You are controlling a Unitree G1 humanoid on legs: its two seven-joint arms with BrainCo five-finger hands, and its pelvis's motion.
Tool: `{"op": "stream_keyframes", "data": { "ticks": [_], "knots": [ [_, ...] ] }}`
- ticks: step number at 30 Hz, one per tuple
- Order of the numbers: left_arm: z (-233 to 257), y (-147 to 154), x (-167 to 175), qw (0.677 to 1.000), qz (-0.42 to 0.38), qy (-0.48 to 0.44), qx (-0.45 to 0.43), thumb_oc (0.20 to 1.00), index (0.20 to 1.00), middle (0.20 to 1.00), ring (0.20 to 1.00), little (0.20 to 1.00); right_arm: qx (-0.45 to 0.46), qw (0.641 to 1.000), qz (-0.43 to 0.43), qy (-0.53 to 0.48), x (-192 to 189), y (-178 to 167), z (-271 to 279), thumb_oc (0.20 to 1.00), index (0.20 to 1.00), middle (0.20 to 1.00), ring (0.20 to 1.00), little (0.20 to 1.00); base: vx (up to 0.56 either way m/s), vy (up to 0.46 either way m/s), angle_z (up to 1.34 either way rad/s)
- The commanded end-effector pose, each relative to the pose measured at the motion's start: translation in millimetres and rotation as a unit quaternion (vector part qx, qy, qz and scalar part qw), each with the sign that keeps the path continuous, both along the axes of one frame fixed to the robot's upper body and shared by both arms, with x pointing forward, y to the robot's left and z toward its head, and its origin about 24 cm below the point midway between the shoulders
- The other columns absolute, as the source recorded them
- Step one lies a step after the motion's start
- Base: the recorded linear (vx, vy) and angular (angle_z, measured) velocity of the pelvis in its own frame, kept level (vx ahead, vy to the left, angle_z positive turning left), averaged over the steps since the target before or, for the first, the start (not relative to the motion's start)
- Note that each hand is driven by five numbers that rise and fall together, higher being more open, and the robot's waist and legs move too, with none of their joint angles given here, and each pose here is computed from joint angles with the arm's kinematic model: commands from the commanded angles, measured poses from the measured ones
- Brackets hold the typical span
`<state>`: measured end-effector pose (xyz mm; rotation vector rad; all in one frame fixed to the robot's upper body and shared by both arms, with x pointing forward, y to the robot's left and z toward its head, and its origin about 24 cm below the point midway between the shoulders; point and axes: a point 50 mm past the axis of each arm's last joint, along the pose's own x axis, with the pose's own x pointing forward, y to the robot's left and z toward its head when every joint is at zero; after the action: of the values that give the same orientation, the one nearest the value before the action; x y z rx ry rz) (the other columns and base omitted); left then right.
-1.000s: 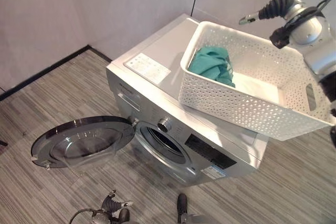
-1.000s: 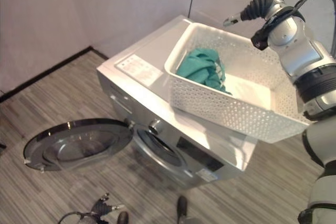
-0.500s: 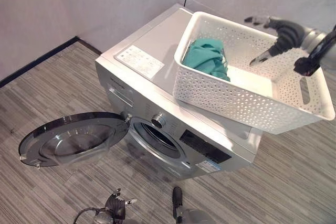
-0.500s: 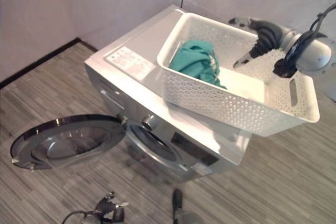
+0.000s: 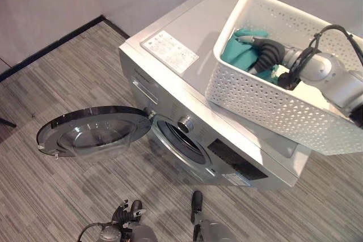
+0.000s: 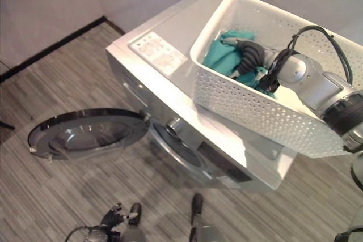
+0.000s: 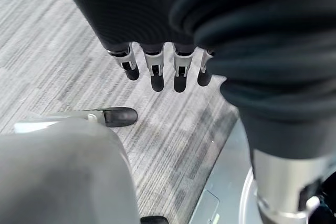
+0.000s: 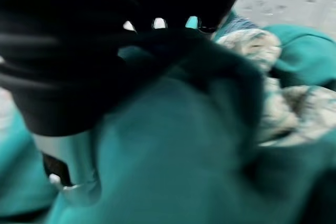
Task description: Grab the laundry basket,head to the washer,open it,put in the laundry and shut it.
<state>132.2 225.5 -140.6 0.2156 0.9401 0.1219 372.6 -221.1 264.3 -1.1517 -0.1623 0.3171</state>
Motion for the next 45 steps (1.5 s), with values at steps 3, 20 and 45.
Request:
{"op": "stream_keyframes", "data": {
  "ticks": [3,20,45],
  "knots": [
    [8.3,2.6,20.3,0.999,0.012,-0.036,-0.003,1.000,1.000,1.000,1.000,1.000,-0.092,0.992,-0.087,0.012,6.5,-30.1,12.9,1.000,1.000,1.000,1.000,1.000,0.00,-0.049,0.11],
    [7.7,-2.5,27.7,0.999,0.015,-0.030,-0.007,1.000,1.000,1.000,1.000,1.000,-0.045,0.997,-0.053,-0.032,0.6,-15.3,33.6,0.200,0.200,0.200,0.200,0.200,0.00,-0.014,0.02],
    [83.1,8.3,99.2,0.961,-0.134,-0.220,0.102,1.000,1.000,1.000,1.000,1.000,0.252,0.850,-0.107,-0.451,-68.9,-49.9,202.3,0.200,0.200,0.200,0.200,0.200,0.02,0.006,-0.02]
  ]
}}
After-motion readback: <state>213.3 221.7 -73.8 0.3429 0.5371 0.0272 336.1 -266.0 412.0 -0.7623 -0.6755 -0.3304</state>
